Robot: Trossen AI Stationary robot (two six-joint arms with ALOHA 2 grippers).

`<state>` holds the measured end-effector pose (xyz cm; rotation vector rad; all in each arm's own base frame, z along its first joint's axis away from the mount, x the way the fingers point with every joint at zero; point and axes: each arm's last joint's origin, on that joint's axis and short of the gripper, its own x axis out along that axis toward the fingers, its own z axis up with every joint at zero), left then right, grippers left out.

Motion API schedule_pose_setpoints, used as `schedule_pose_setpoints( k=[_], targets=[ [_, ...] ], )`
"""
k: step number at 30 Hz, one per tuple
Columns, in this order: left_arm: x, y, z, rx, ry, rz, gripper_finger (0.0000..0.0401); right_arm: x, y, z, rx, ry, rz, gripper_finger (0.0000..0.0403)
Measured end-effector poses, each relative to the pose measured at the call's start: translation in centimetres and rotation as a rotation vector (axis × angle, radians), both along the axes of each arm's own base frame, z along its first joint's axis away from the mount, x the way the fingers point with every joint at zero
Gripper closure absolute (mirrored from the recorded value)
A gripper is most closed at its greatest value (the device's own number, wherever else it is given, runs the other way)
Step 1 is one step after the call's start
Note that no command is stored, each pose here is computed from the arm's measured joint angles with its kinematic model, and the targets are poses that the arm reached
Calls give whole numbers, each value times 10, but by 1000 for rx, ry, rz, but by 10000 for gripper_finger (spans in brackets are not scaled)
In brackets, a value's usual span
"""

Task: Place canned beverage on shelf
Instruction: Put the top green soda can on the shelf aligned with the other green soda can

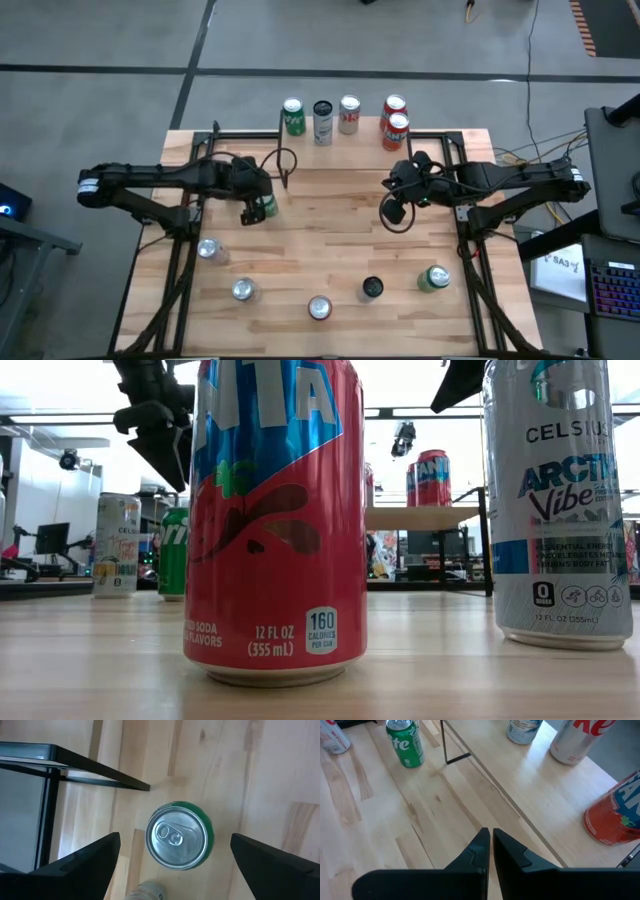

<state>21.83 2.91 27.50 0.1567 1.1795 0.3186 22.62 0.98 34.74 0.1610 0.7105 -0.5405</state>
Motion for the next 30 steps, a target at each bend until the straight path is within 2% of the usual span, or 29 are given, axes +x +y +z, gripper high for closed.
schedule_pose_setpoints(
  k=[30],
  targets=[
    [-2, 5, -33, -21, -6, 29, 36, 0, 0, 0, 5, -5, -5, 390]
  ],
)
